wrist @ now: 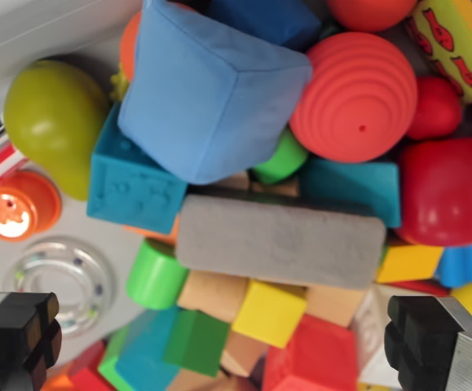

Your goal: Pick an object from the bin

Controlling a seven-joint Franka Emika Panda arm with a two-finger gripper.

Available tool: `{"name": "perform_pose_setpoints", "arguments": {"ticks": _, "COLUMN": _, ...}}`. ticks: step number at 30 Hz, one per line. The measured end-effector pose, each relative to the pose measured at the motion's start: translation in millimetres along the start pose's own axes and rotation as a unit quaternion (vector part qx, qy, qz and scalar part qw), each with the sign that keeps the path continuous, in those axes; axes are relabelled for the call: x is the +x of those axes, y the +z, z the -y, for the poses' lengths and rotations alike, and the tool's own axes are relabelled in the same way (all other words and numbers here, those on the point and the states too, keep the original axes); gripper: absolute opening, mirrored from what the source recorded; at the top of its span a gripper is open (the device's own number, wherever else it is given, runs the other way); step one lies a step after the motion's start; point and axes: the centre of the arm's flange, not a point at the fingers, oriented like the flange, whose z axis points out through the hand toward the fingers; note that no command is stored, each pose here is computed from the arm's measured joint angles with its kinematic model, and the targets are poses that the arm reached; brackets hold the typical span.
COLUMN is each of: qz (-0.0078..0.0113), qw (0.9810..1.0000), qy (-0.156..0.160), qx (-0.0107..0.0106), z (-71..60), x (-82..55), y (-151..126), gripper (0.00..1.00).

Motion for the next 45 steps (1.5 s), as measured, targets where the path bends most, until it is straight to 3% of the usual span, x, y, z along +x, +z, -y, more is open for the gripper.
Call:
{"name": "perform_pose_setpoints", "arguments": {"ticks": 9, "qz": 0.0013, "qw": 0.9987, "qy": 0.051, "qx": -0.0015, "z": 14.5, "x": -1.6, "y": 33.4, "gripper": 1.00}}
{"name": "perform_pose_setpoints", "arguments": {"ticks": 16, "qz": 0.0025, "qw": 0.9958, "qy": 0.091, "qx": -0.0025, "z": 25.9, "x": -2.8, "y": 60.4, "gripper": 1.00}}
{"name": "perform_pose_setpoints", "arguments": {"ticks": 21, "qz": 0.0018, "qw": 0.9955, "qy": 0.095, "qx": -0.0015, "z": 27.0, "x": -2.5, "y": 77.1, "gripper": 1.00}}
{"name": "perform_pose_setpoints", "arguments": {"ticks": 29, "qz": 0.0017, "qw": 0.9954, "qy": 0.095, "qx": -0.0027, "z": 27.0, "x": -2.7, "y": 110.1, "gripper": 1.00}}
{"name": "perform_pose_setpoints", "arguments": {"ticks": 43, "qz": 0.0016, "qw": 0.9954, "qy": 0.096, "qx": -0.0024, "z": 26.2, "x": -3.3, "y": 140.2, "gripper": 1.00}}
{"name": "perform_pose_setpoints", "arguments": {"ticks": 44, "qz": 0.0016, "qw": 0.9954, "qy": 0.096, "qx": -0.0024, "z": 26.2, "x": -3.3, "y": 140.7, "gripper": 0.00}}
{"name": "perform_pose_setpoints", "arguments": {"ticks": 45, "qz": 0.0016, "qw": 0.9954, "qy": 0.096, "qx": -0.0024, "z": 26.2, "x": -3.3, "y": 140.8, "gripper": 0.00}}
